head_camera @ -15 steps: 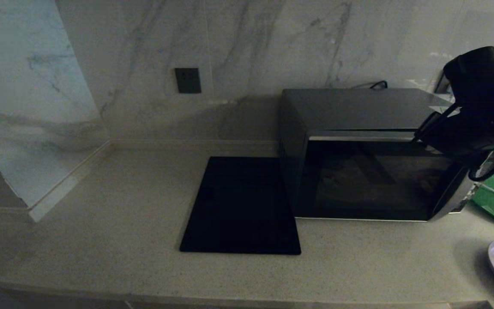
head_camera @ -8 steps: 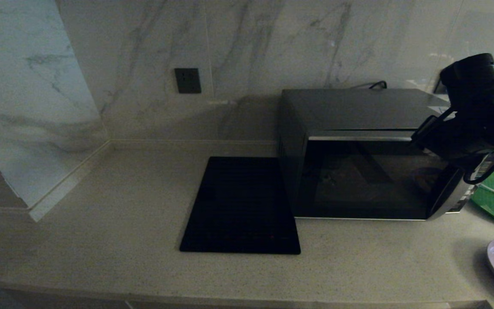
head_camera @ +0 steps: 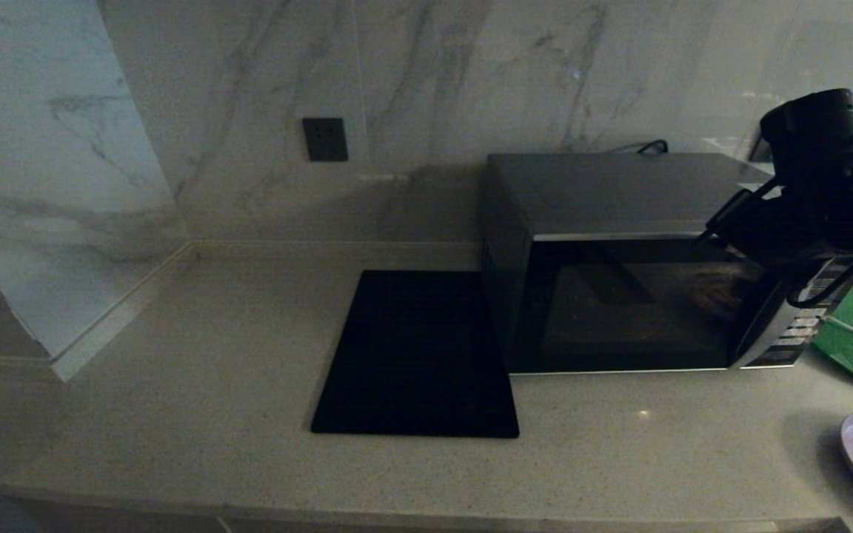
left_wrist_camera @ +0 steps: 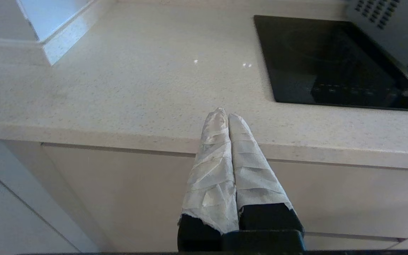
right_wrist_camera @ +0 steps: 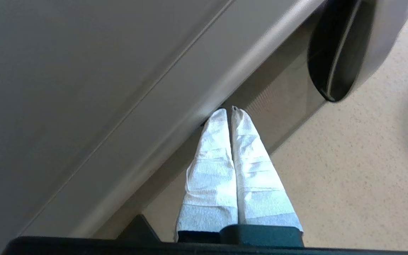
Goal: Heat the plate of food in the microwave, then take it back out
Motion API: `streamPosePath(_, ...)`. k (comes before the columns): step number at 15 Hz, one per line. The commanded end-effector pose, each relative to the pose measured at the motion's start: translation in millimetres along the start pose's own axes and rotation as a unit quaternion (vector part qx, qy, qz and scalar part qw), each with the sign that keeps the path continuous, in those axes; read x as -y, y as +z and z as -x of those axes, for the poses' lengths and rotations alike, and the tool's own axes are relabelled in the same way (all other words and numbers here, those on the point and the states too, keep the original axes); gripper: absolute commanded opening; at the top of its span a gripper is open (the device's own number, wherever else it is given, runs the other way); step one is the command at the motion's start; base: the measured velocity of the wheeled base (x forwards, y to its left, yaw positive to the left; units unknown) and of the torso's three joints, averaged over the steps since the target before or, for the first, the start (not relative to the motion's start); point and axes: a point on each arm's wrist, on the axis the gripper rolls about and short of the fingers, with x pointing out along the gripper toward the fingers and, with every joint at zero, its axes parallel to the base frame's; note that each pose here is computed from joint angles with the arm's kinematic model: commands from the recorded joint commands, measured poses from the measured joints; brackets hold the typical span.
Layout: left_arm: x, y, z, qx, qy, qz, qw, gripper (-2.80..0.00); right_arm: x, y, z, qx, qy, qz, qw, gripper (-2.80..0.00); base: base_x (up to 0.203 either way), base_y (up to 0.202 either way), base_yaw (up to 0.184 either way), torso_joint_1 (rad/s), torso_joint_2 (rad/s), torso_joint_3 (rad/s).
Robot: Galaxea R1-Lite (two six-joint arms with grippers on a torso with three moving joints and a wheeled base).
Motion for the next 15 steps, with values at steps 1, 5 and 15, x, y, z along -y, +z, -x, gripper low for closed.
streamPosePath(1, 0.0, 0.0, 0.0, 0.0, 0.0, 0.0, 1.0, -2.8, 2.7, -3.1, -2.7, -0.005, -0.008, 0.002, 1.0, -2.8, 0.0, 0.0, 0.0, 0.0, 0.0, 0.0)
streamPosePath(5, 0.0, 0.1, 0.0, 0.0, 0.001, 0.0, 1.0, -2.8, 0.9, 1.8, 1.6, 0.008, 0.005, -0.005, 1.0, -2.8, 0.0, 0.0, 0.0, 0.0, 0.0, 0.0)
streamPosePath(15, 0.0, 0.1, -0.1, 0.0, 0.001, 0.0, 1.0, -2.8, 82.2, 34.9, 102.0, 0.06, 0.018, -0.011, 0.998, -2.8, 0.0, 0.0, 0.0, 0.0, 0.0, 0.0)
